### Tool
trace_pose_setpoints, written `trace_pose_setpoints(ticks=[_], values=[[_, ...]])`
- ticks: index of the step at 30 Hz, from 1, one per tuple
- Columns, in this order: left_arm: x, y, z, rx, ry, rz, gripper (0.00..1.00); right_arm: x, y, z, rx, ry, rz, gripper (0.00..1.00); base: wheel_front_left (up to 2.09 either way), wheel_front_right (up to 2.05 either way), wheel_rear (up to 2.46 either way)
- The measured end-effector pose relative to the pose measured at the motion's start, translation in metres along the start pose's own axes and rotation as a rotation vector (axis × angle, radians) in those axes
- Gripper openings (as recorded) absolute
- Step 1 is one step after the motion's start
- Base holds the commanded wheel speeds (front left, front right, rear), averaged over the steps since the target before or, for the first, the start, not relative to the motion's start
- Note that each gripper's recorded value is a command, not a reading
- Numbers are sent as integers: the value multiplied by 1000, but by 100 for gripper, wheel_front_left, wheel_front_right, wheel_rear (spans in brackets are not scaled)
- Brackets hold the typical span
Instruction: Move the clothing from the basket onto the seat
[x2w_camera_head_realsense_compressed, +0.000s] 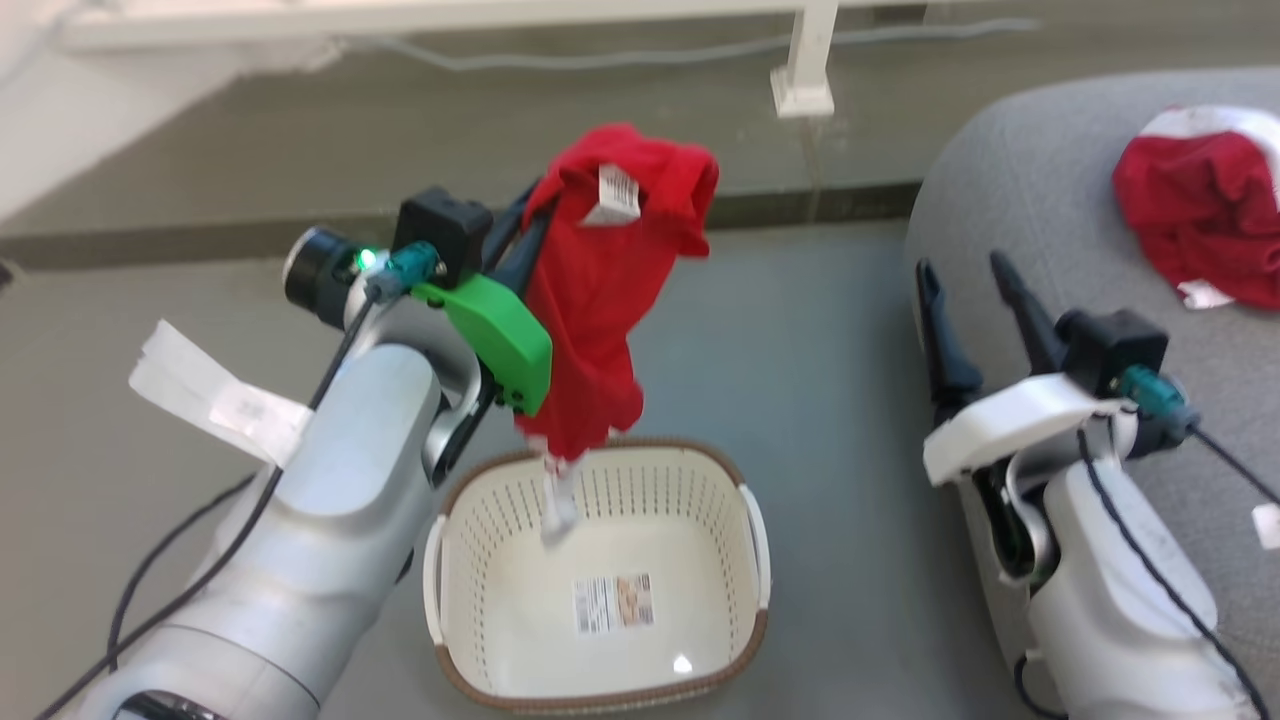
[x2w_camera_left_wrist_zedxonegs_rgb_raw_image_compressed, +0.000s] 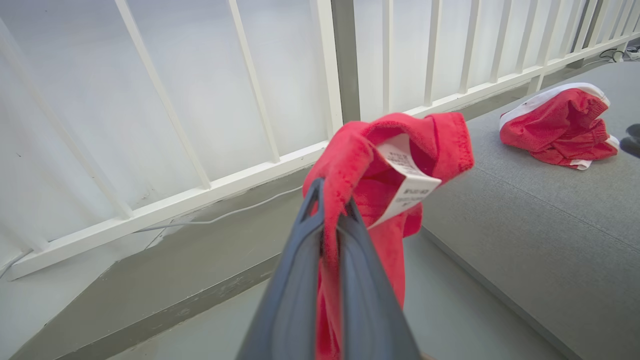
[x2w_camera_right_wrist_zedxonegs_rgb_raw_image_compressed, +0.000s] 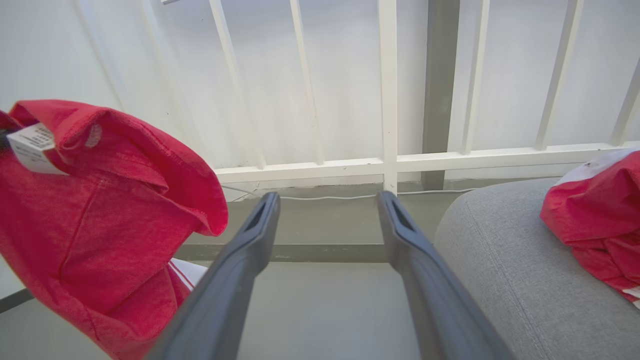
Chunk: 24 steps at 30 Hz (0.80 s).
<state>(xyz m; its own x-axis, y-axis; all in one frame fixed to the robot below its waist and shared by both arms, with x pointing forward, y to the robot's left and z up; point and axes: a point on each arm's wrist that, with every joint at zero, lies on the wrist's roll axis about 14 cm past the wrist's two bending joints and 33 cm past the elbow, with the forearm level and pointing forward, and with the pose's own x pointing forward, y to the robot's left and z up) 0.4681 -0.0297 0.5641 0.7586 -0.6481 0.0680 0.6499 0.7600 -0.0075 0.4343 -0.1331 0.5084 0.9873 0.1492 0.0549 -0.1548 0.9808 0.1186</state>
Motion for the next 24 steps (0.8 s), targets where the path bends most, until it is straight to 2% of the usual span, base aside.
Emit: trace_pose_setpoints(ticks=[12,24], values=[[-15,-28,46,34,-65,-30,0,-29,42,12,-12,-19,132,100,0,0,0],[-16,-44,59,48,-80,-71,0,-45,94,-8,-37,42,315,100,0,0,0]])
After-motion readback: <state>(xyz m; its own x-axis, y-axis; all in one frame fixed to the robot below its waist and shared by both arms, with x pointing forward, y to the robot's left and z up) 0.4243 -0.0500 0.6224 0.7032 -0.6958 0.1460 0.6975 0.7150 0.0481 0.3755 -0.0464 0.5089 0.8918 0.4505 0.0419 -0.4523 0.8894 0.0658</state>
